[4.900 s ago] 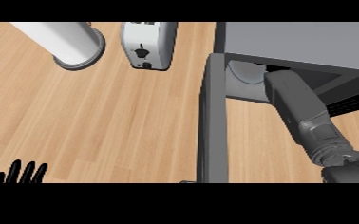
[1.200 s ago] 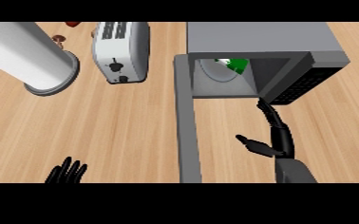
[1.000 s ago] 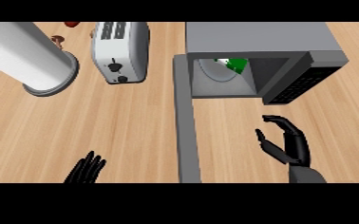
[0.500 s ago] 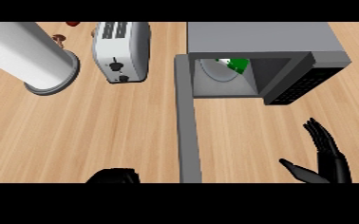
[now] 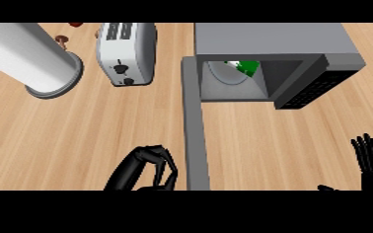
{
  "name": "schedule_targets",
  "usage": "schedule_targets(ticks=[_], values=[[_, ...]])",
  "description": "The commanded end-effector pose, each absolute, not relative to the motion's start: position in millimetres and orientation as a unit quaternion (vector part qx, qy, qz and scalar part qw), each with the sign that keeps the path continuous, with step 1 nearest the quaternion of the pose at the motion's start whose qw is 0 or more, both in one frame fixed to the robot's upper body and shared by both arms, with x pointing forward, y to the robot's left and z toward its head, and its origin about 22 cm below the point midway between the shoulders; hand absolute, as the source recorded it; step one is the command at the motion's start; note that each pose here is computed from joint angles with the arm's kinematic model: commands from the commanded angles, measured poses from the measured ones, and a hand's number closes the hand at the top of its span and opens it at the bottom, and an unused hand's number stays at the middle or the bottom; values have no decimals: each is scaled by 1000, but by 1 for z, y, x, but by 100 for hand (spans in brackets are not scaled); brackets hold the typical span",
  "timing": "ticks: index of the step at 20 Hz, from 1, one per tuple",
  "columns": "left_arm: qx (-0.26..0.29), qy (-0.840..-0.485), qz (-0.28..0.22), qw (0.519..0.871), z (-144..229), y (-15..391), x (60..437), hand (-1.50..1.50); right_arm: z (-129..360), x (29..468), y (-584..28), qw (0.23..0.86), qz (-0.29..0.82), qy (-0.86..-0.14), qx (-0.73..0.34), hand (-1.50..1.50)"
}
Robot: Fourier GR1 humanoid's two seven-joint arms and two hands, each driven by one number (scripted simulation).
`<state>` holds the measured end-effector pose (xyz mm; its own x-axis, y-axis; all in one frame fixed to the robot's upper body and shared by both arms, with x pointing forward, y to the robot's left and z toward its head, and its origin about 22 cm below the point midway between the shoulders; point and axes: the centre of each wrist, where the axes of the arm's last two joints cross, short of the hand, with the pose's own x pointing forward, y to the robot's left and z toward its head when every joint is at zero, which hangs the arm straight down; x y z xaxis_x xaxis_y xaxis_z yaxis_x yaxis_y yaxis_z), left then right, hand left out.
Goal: Pick up the milk, place it into the microwave and close the microwave
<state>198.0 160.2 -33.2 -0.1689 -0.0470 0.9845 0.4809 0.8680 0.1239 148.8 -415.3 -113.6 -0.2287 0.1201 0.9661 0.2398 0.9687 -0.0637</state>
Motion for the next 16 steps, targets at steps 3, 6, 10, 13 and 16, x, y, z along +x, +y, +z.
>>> schedule_targets(ticks=[3, 6, 10, 13, 16], values=[[-185, -642, -346, 658, -45, 117, 219, 150, -105, 147, -426, 597, -46, -797, -80, -150], [-214, -604, -392, 660, -57, 113, 221, 150, -106, 130, -440, 593, -49, -799, -82, -150], [-236, -580, -428, 651, -69, 75, 213, 150, -96, 142, -447, 591, -53, -800, -86, -150], [-228, -605, -445, 620, -74, 60, 208, 150, -81, 148, -457, 579, -36, -813, -59, -150], [-249, -611, -430, 616, -51, 36, 221, 150, -78, 165, -440, 571, -16, -820, -47, -150]])
